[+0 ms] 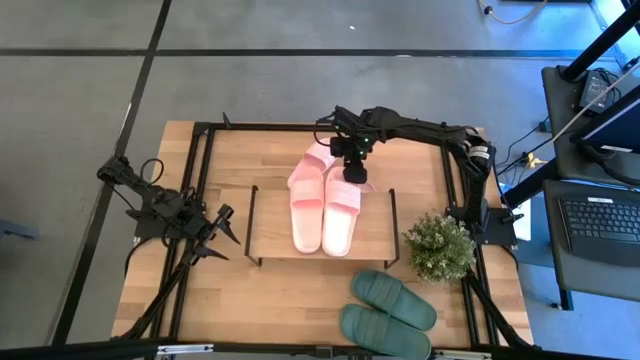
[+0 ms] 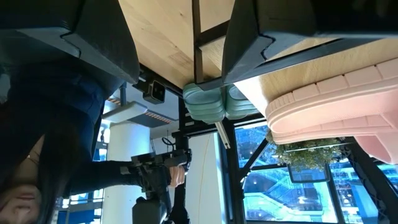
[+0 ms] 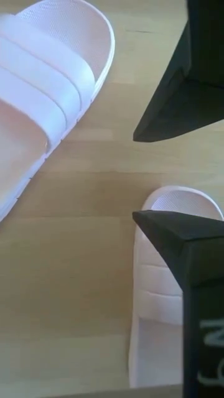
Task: Pick and place slides into the shelf
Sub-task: Adjust the pink slipper on the shelf
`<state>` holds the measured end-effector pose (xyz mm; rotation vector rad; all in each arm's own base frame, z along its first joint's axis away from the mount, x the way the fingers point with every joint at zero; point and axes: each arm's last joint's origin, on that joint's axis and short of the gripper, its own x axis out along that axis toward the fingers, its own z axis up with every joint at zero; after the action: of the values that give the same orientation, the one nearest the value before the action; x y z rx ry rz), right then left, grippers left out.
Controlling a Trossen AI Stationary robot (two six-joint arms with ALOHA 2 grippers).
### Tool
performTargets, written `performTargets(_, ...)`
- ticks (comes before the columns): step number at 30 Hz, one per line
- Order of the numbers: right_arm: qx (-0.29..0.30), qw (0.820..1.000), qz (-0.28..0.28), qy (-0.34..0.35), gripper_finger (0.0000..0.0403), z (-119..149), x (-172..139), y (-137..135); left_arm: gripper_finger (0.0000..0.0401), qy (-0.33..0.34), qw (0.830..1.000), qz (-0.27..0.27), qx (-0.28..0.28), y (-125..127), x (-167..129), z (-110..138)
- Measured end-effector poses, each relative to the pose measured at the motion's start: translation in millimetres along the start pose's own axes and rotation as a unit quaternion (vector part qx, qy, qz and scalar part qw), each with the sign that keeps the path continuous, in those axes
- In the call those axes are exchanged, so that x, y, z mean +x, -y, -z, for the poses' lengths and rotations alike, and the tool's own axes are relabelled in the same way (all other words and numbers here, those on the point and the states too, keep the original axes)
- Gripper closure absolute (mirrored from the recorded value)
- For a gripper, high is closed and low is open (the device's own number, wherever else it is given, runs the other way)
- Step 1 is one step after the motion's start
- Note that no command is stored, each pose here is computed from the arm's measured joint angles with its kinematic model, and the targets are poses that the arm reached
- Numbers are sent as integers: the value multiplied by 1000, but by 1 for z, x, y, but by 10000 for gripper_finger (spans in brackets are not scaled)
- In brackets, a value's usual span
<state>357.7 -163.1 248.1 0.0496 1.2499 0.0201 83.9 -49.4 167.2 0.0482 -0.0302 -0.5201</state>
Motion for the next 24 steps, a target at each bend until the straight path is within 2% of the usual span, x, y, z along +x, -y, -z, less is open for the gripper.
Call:
performTargets(8,33,999,-1,-3,212,1,0,0,180,0,1000,0,0,0,0,0)
performTargets(24,30,1000,-2,-9,212,2,0,0,180,0,1000,0,0,0,0,0)
